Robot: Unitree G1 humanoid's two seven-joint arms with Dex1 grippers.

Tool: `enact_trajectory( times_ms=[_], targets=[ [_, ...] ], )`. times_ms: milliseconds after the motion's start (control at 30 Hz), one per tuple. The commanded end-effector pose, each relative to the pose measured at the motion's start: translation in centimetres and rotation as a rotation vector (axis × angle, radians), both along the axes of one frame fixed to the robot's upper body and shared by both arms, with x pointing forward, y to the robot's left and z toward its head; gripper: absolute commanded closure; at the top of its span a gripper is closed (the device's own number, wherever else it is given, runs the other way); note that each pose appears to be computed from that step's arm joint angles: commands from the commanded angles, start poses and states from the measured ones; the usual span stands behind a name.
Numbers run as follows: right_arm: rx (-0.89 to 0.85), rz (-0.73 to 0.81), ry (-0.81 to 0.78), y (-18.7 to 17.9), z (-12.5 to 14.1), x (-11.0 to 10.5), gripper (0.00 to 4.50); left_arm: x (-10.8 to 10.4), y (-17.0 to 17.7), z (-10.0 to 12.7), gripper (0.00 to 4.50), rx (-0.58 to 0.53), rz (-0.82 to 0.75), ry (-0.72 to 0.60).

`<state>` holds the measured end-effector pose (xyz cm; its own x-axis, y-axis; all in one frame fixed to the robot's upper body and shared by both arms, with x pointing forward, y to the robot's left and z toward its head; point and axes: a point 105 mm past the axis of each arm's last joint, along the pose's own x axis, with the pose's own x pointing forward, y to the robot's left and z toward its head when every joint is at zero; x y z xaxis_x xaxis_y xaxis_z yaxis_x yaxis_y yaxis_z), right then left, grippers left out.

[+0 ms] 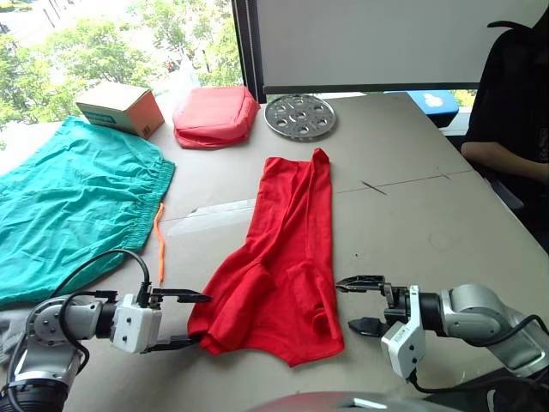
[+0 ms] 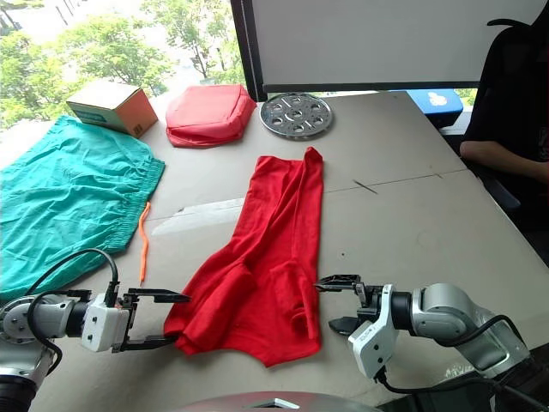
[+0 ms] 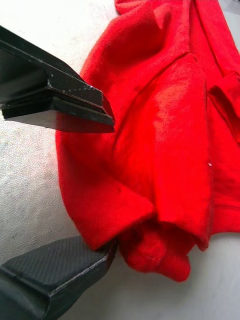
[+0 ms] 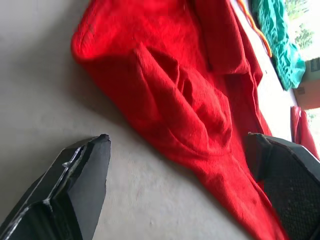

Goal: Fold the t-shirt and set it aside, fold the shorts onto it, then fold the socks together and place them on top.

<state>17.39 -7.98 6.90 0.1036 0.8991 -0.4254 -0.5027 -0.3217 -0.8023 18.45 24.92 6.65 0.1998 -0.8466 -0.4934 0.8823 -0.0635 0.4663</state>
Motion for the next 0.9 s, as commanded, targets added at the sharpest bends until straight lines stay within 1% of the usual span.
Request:
enact_trajectory(
  times_ms=[33,100,267,433,667,900],
  targets=[
    [0.017,0.094,0.029,0.6,0.9,-1.8,0.00,-0.3,0.5,0.2,1.23,0.016,-0.004,0.001],
    [0.020,0.105,0.028,1.0,1.0,-1.7,0.00,-0.3,0.5,0.2,1.23,0.016,-0.001,0.003],
    [-0.007,0.083,0.000,2.0,-0.1,0.1,0.00,-0.4,0.5,0.2,1.23,0.015,0.003,0.006],
    [-0.030,0.062,0.011,1.9,-0.7,1.2,0.00,-0.4,0.5,0.1,1.23,0.020,0.012,0.007],
    [-0.057,0.032,0.069,0.5,-0.8,0.6,0.00,-0.7,0.8,-0.1,1.23,0.023,0.014,0.048],
    [-0.060,-0.010,0.087,0.1,-1.2,1.0,0.00,-0.9,1.2,-0.2,1.23,0.028,0.017,0.063]
  ],
)
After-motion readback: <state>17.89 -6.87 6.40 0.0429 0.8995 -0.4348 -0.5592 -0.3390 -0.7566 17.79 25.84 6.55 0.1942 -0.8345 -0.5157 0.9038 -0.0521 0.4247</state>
